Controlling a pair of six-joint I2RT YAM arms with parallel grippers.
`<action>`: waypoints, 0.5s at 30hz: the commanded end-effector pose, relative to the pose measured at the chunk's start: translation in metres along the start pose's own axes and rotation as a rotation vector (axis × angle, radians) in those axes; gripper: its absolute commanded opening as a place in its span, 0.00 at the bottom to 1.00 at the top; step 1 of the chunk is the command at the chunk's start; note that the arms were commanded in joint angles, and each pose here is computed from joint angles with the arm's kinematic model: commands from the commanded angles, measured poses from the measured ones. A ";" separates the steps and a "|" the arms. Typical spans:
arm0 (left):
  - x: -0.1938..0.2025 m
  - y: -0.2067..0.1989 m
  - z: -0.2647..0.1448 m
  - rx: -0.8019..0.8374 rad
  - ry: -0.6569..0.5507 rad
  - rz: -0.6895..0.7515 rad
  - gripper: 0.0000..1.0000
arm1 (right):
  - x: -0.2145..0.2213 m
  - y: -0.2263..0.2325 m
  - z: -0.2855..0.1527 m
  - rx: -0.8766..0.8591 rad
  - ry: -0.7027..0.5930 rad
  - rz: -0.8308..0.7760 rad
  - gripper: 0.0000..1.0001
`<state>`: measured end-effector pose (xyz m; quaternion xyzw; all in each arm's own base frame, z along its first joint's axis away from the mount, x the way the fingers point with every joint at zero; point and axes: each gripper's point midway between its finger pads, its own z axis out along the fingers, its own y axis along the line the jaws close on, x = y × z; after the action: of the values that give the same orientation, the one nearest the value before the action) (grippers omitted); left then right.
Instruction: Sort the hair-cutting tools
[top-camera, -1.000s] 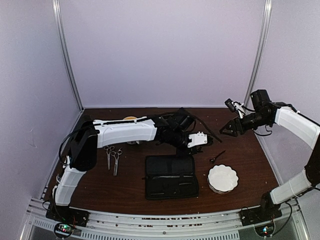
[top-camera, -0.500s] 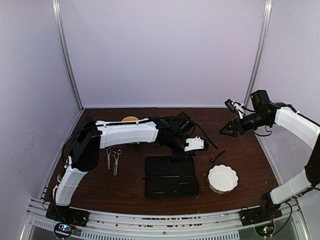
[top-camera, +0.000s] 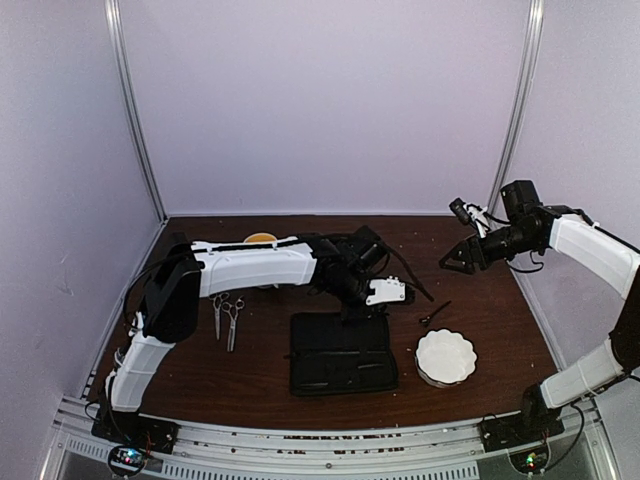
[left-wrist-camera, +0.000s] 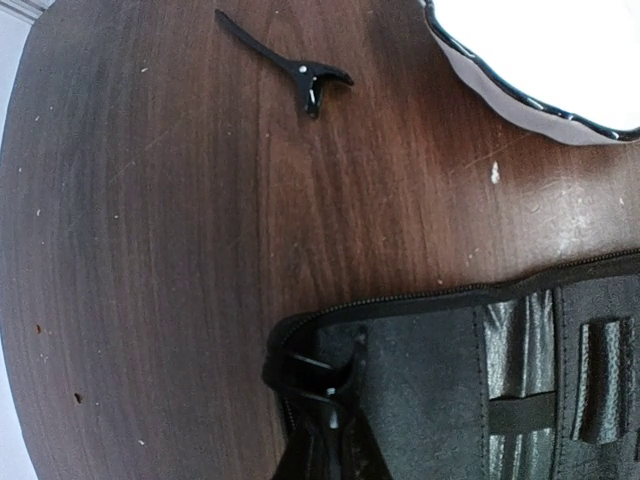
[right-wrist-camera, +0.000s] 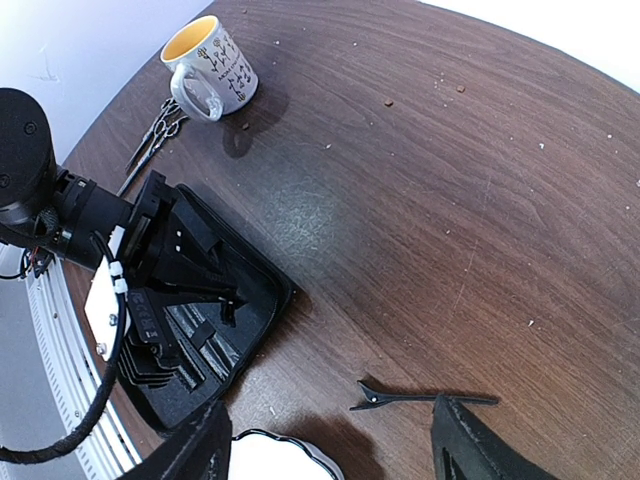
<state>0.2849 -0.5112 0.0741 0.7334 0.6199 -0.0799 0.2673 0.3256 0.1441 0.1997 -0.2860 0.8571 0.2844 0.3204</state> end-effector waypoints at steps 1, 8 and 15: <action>-0.004 -0.008 0.007 0.055 -0.029 -0.034 0.00 | -0.001 0.001 -0.001 -0.006 -0.012 -0.003 0.70; 0.007 -0.010 0.011 0.053 0.019 -0.042 0.00 | 0.000 0.000 0.000 -0.010 -0.009 -0.001 0.70; 0.035 -0.005 0.021 -0.005 0.145 -0.019 0.00 | 0.001 0.000 0.002 -0.015 -0.007 0.003 0.70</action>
<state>0.2822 -0.5020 0.0542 0.7311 0.6359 -0.0708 0.2369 0.3255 0.1442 0.1995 -0.2860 0.8572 0.2846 0.3201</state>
